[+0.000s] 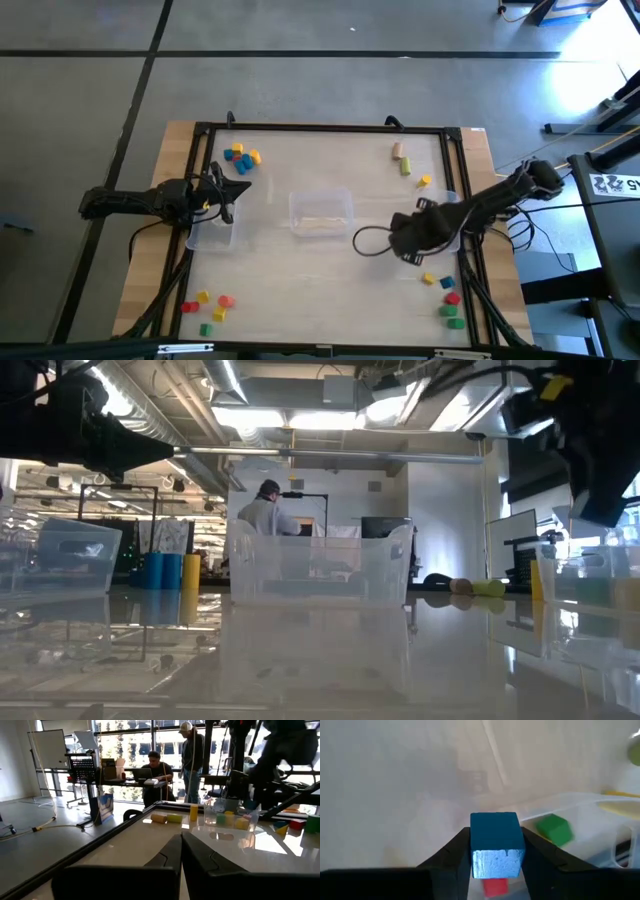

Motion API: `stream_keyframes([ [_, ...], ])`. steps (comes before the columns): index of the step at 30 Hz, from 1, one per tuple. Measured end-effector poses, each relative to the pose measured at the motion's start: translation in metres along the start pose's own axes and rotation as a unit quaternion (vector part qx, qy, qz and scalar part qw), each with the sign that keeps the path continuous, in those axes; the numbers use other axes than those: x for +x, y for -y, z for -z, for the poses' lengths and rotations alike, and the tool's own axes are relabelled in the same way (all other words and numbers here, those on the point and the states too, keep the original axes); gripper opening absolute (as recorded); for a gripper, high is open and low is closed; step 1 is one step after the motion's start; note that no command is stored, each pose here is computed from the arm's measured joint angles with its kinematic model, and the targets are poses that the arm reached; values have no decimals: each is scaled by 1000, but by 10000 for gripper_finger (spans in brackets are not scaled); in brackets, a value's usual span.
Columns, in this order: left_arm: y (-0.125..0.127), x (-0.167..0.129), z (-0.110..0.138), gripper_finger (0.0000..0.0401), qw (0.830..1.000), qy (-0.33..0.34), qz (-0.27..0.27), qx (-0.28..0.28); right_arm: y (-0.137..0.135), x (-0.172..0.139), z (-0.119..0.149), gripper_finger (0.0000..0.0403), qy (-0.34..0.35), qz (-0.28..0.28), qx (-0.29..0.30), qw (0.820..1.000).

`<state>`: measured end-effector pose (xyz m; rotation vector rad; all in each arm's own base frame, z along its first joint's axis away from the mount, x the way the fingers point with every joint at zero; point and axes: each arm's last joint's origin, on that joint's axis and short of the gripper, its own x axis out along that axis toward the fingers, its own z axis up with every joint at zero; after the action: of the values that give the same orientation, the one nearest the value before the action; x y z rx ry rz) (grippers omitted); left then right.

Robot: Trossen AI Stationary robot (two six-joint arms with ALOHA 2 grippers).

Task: Sort blocks by size
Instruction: Put the blue cube block into the right transparent bin

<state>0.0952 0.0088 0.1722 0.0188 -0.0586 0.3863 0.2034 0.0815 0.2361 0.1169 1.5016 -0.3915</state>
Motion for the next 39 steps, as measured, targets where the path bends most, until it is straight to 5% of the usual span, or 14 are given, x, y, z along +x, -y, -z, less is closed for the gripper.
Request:
stream_keyframes([
  [13, 0, 0, 0, 5, 1000, 0, 0, 13, 58, 14, 57, 141, 83, -10, 162, 983],
  [20, 0, 0, 0, 12, 1000, -1, -3, -1, 60, 20, 60, 144, 93, -9, 172, 981],
  [31, 0, 0, 0, 147, 999, -2, -8, -38, 61, 23, 60, 160, 90, 17, 189, 978],
  [39, -1, 0, -2, 208, 999, -3, -12, -46, 59, 24, 59, 226, 80, 17, 178, 981],
])
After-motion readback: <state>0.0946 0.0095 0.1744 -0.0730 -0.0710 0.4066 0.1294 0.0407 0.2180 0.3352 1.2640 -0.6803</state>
